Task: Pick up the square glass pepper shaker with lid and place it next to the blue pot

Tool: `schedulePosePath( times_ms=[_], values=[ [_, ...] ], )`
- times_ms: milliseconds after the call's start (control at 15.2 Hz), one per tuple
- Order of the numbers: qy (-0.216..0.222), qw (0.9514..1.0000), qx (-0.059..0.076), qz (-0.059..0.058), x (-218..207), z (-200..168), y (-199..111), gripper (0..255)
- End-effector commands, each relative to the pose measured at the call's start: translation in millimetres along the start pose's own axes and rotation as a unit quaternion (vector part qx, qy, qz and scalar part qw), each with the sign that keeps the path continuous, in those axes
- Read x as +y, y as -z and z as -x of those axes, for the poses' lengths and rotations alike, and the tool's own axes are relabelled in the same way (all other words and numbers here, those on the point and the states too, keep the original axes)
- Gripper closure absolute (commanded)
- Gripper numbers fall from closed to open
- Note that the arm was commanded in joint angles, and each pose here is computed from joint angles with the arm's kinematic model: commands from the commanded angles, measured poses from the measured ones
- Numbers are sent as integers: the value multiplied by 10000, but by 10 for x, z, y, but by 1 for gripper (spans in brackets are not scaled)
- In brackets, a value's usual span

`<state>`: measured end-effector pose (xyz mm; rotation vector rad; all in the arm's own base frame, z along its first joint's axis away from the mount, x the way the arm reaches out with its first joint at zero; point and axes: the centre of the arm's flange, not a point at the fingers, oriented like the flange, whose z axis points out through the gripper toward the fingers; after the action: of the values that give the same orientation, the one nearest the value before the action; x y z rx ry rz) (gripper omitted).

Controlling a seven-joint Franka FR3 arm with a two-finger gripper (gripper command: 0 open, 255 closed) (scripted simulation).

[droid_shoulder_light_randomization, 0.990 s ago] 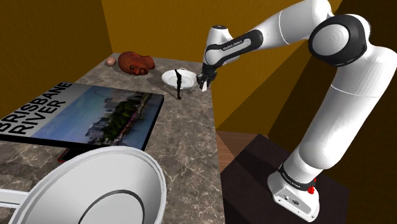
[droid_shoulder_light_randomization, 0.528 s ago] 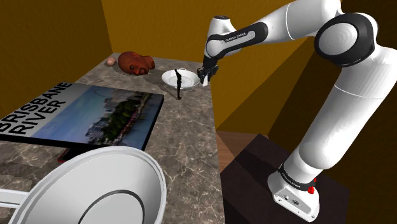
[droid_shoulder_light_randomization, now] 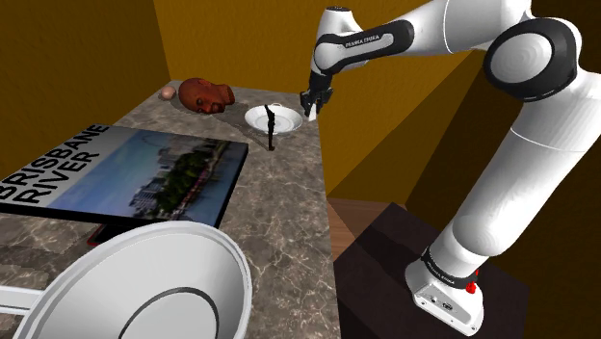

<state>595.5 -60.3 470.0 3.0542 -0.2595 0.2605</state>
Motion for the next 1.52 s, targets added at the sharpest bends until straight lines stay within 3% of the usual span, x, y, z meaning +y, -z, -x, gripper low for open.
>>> schedulePosePath(
  times_ms=[0,1056,1452],
  values=[
    [0,10000,-2,0,6,-19,106,255],
    [0,10000,-2,0,48,-165,930,255],
    [0,10000,-2,0,-476,415,1060,255]
  ],
)
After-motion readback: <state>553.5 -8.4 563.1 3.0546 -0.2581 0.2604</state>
